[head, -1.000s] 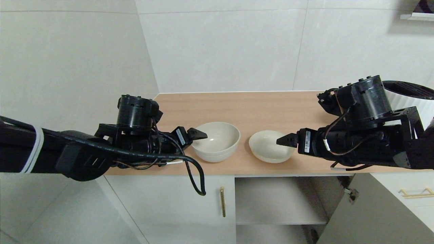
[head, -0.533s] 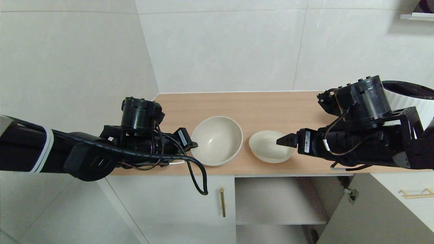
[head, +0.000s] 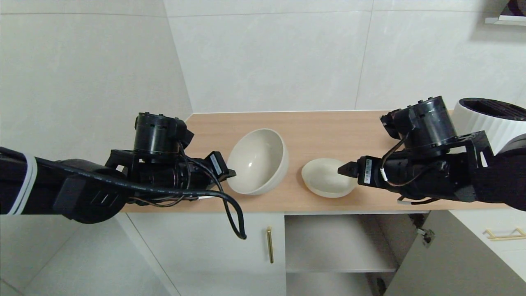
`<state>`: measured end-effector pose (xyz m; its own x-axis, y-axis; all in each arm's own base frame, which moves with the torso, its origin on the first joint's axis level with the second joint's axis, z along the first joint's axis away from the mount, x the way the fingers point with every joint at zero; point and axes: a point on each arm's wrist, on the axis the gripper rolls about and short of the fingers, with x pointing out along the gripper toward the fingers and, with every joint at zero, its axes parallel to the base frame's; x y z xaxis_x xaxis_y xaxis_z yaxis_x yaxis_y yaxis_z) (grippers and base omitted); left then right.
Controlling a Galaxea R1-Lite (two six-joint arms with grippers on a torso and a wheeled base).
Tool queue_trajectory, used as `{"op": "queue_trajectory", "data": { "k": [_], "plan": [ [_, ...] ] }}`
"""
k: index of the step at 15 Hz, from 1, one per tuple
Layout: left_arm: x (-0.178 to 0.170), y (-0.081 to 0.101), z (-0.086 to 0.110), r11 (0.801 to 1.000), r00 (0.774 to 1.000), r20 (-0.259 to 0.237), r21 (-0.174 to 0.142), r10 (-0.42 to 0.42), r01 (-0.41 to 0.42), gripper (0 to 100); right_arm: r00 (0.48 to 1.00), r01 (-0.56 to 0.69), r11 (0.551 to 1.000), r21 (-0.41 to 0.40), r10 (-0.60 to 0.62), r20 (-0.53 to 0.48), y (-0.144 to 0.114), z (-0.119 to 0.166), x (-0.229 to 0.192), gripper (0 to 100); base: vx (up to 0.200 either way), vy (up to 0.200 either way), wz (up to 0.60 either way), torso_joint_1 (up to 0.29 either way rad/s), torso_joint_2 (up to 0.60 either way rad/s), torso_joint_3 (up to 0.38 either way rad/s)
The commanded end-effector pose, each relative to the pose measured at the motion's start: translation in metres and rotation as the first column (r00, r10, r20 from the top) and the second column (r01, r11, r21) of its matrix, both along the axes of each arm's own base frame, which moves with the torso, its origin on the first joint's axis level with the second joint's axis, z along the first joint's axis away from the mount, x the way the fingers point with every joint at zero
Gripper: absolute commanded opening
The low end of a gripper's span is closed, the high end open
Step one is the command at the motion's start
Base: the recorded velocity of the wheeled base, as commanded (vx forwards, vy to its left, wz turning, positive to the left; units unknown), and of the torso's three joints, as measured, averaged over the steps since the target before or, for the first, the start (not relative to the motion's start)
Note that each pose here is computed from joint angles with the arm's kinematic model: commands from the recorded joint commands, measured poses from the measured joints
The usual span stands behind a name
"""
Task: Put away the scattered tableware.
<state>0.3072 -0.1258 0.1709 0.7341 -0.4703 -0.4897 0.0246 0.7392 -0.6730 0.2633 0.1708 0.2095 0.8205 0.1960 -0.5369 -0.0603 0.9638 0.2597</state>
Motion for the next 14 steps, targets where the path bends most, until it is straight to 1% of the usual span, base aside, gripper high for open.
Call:
{"op": "queue_trajectory", "data": {
  "k": [1,3,4,8,10,14],
  "plan": [
    [-0.004,0.001,0.006,1.0,1.0,0.015,-0.006,0.0,0.0,0,0.999,0.029,0.999,-0.045,-0.031,-0.031,0.007,-0.018,0.016,100,0.0,0.0,0.0,0.0,0.0,0.0],
    [-0.004,0.001,0.005,1.0,1.0,0.011,-0.004,0.0,0.0,0,0.997,0.067,0.993,-0.102,-0.071,-0.035,0.005,-0.029,0.029,100,0.0,0.0,0.0,0.0,0.0,0.0],
    [-0.004,0.002,0.005,1.0,1.0,0.013,-0.005,0.0,0.0,0,0.995,0.084,0.99,-0.114,-0.089,-0.039,0.004,-0.033,0.034,100,0.0,0.0,0.0,0.0,0.0,0.0],
    [-0.003,0.002,0.005,1.0,1.0,0.011,-0.004,0.003,-0.003,0,0.987,0.152,0.978,-0.144,-0.158,-0.03,0.005,-0.045,0.054,100,0.0,0.0,0.0,0.0,0.0,0.0],
    [-0.003,0.002,0.004,1.0,1.0,0.01,-0.004,0.003,-0.003,0,0.986,0.163,0.977,-0.135,-0.167,-0.016,0.004,-0.047,0.059,100,0.0,0.0,0.0,0.0,0.0,0.0],
    [-0.003,0.002,0.004,1.0,1.0,0.01,-0.004,0.003,-0.003,0,0.985,0.163,0.976,-0.145,-0.169,-0.028,0.005,-0.053,0.062,100,0.0,0.0,0.0,0.0,0.0,0.0]
  ]
}}
